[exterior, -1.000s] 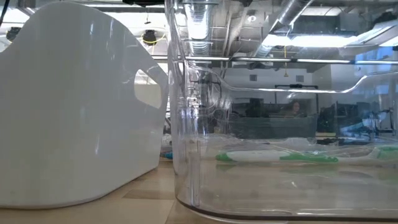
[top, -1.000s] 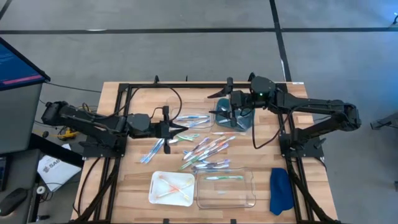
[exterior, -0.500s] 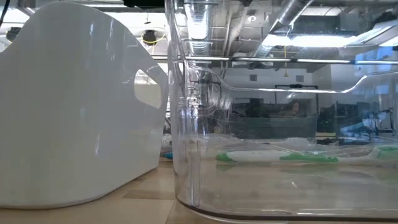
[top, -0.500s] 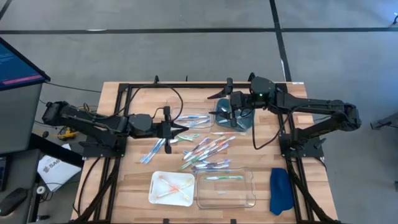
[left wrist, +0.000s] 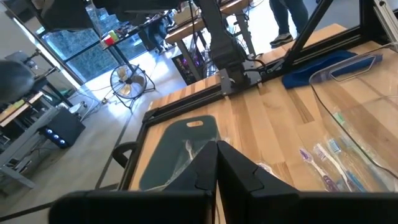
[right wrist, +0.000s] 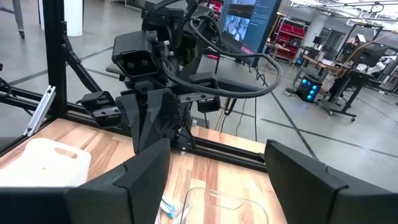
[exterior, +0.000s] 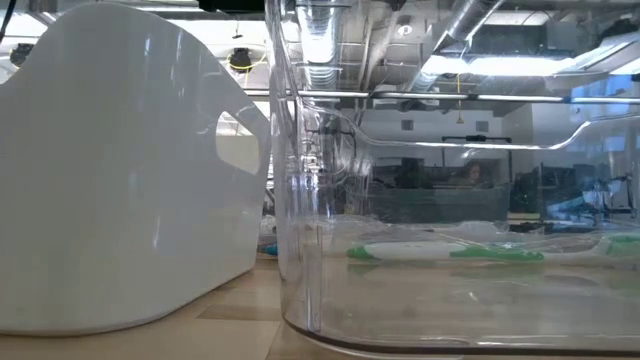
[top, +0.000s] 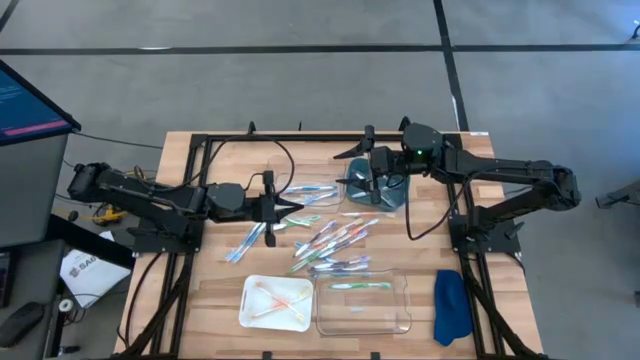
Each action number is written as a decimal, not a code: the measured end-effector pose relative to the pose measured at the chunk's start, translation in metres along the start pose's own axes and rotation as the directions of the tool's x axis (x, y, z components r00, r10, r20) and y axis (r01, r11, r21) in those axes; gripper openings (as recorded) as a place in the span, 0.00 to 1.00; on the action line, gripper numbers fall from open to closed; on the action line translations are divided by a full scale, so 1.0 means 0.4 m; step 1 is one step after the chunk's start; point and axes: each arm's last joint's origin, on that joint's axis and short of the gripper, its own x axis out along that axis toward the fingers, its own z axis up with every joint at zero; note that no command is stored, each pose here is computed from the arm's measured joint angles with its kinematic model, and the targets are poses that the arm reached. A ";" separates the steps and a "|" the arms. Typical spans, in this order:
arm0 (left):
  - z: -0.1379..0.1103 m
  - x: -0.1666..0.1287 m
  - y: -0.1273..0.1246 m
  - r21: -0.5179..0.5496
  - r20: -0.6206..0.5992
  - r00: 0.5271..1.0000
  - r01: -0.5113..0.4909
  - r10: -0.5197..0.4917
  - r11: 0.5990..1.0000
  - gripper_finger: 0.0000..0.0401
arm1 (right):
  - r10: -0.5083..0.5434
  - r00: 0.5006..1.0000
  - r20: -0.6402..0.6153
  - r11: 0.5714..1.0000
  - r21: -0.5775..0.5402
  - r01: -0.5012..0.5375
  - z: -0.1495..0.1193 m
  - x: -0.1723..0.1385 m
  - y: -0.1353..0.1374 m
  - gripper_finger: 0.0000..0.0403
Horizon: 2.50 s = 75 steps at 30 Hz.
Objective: Pick & Place Toothbrushes
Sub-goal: Put the green toothbrush into the bottom transparent bin
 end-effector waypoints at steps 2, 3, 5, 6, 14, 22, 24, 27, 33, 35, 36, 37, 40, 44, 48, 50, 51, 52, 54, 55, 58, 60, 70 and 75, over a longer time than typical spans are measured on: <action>0.000 0.000 0.000 0.000 0.000 1.000 0.000 0.000 1.000 0.01 | 0.000 1.000 0.000 1.000 0.000 0.000 0.000 0.000 0.000 0.63; 0.000 0.000 0.000 0.000 0.000 1.000 0.000 0.000 1.000 0.01 | 0.000 1.000 0.000 1.000 0.000 0.000 0.000 0.000 0.000 0.63; 0.000 0.000 0.000 0.000 0.000 1.000 0.000 0.000 1.000 0.01 | 0.000 1.000 0.000 1.000 0.000 0.000 0.000 0.000 0.000 0.63; 0.000 0.000 0.000 0.000 0.000 1.000 0.000 0.000 1.000 0.01 | 0.000 1.000 0.000 1.000 0.000 0.000 0.000 0.000 0.000 0.63; 0.000 0.000 0.000 0.000 0.000 1.000 0.000 0.000 1.000 0.01 | 0.000 1.000 0.000 1.000 0.000 0.000 0.000 0.000 0.000 0.63; 0.000 0.000 0.000 0.000 0.000 1.000 0.000 0.000 1.000 0.01 | 0.000 1.000 0.000 1.000 0.000 0.000 0.000 0.000 0.000 0.63; 0.000 0.000 0.000 0.000 0.000 1.000 0.000 0.000 1.000 0.01 | 0.000 1.000 -0.001 1.000 0.000 0.000 0.000 0.000 0.000 0.63; 0.000 0.000 0.000 0.000 0.000 1.000 0.000 0.000 1.000 0.01 | 0.000 1.000 -0.002 1.000 0.000 0.000 0.000 0.000 0.000 0.63; 0.000 0.000 0.000 0.000 0.000 1.000 0.000 0.000 1.000 0.01 | 0.001 1.000 -0.002 1.000 0.000 -0.001 0.000 0.000 0.000 0.63; 0.000 0.000 0.000 0.000 0.000 1.000 0.000 0.000 1.000 0.01 | 0.001 1.000 -0.002 1.000 0.000 -0.001 0.000 0.000 0.000 0.63; 0.000 0.000 0.000 0.000 0.000 1.000 0.000 0.000 1.000 0.01 | 0.001 1.000 -0.002 1.000 0.000 -0.001 0.000 0.000 0.000 0.63; 0.000 0.000 0.000 0.000 0.000 1.000 0.000 0.000 1.000 0.01 | 0.001 1.000 -0.002 1.000 0.000 -0.001 0.000 0.000 0.000 0.63; 0.000 0.000 0.000 0.000 0.000 1.000 0.000 0.000 1.000 0.01 | 0.001 1.000 -0.002 1.000 0.000 -0.001 -0.001 0.000 0.000 0.63; 0.000 0.000 0.000 0.000 0.000 1.000 0.000 0.000 1.000 0.01 | 0.001 1.000 -0.003 1.000 0.001 -0.001 -0.001 0.000 0.000 0.63; 0.000 0.000 0.000 0.000 0.000 1.000 0.000 0.000 1.000 0.01 | 0.002 1.000 -0.006 1.000 0.001 -0.002 -0.001 0.000 0.000 0.63; 0.000 0.000 0.000 0.000 0.000 1.000 0.000 0.000 1.000 0.01 | 0.002 1.000 -0.006 1.000 0.001 -0.002 -0.001 0.000 0.000 0.63; 0.000 0.000 0.000 0.000 0.000 1.000 0.000 0.000 1.000 0.01 | 0.002 1.000 -0.006 1.000 0.002 -0.002 -0.002 0.000 0.000 0.63; 0.000 0.000 0.000 0.000 0.000 1.000 0.000 0.000 1.000 0.01 | 0.002 1.000 -0.009 1.000 0.002 -0.002 -0.002 0.000 0.001 0.63; 0.000 0.000 0.000 0.000 0.000 1.000 0.000 0.000 1.000 0.01 | 0.014 0.999 -0.045 1.000 0.012 -0.013 -0.011 -0.001 0.003 0.63; 0.000 0.000 0.000 0.000 -0.001 1.000 0.000 0.000 1.000 0.01 | 0.027 0.996 -0.085 0.999 0.023 -0.025 -0.020 -0.002 0.007 0.63; -0.001 0.000 -0.001 0.001 -0.002 1.000 0.000 0.000 1.000 0.01 | 0.077 0.969 -0.234 0.996 0.068 -0.063 -0.057 -0.008 0.019 0.63; -0.002 0.000 -0.001 0.001 -0.004 1.000 0.001 -0.001 1.000 0.01 | 0.100 0.945 -0.311 0.993 0.095 -0.074 -0.077 -0.014 0.023 0.63; -0.004 0.001 0.001 0.000 -0.006 1.000 -0.002 0.002 1.000 0.01 | 0.203 0.785 -0.585 0.947 0.321 -0.005 -0.225 -0.049 0.055 0.63; -0.004 0.001 0.001 -0.001 -0.005 1.000 -0.003 0.003 1.000 0.01 | 0.236 0.762 -0.604 0.929 0.371 0.006 -0.319 -0.052 0.105 0.63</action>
